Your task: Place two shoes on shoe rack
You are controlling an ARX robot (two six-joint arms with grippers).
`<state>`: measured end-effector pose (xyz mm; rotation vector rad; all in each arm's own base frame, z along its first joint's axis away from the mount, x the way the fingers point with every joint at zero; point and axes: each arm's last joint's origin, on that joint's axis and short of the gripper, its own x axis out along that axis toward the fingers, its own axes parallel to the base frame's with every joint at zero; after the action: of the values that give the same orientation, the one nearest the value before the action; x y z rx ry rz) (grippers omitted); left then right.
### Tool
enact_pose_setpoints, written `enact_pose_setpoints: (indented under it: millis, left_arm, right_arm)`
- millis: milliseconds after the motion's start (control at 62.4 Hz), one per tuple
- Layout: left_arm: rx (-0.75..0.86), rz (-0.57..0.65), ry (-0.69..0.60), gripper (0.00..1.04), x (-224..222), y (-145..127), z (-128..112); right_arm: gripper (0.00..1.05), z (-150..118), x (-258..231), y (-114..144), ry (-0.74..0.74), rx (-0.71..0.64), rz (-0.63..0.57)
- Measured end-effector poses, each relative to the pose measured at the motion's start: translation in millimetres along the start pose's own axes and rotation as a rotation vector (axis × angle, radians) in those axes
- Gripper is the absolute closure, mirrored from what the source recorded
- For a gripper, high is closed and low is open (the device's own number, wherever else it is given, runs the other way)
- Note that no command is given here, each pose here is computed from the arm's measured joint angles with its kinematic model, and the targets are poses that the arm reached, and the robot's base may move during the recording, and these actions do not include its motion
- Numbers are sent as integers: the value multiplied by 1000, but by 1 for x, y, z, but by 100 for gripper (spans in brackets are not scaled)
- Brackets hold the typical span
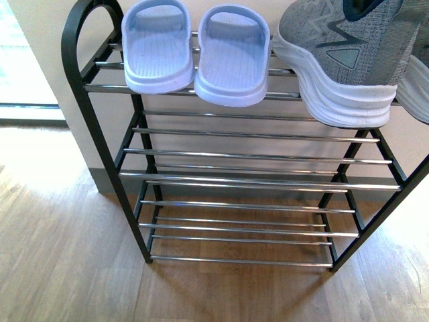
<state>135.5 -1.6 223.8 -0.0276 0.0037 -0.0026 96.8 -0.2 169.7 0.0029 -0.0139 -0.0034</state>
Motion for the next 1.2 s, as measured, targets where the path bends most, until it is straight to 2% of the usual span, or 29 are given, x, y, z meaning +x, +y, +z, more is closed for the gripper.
enact_pose_setpoints:
  millis: [128,225,946,994,1203]
  left_arm:
    - [10,-3,7,79,-5,1,-13]
    - [13,0,2,104,-10,2,-23]
    - [18,0,-15,104,-28,3,-53]
    - [18,0,16,104,-35,3,-58]
    - [18,0,0,104,-37,3,-57]
  right_arm:
    - [9,0,0,0,0,0,0]
    - [9,0,0,0,0,0,0]
    - [9,0,0,0,0,0,0]
    - [9,0,0,0,0,0,1]
    - [9,0,0,0,0,0,2]
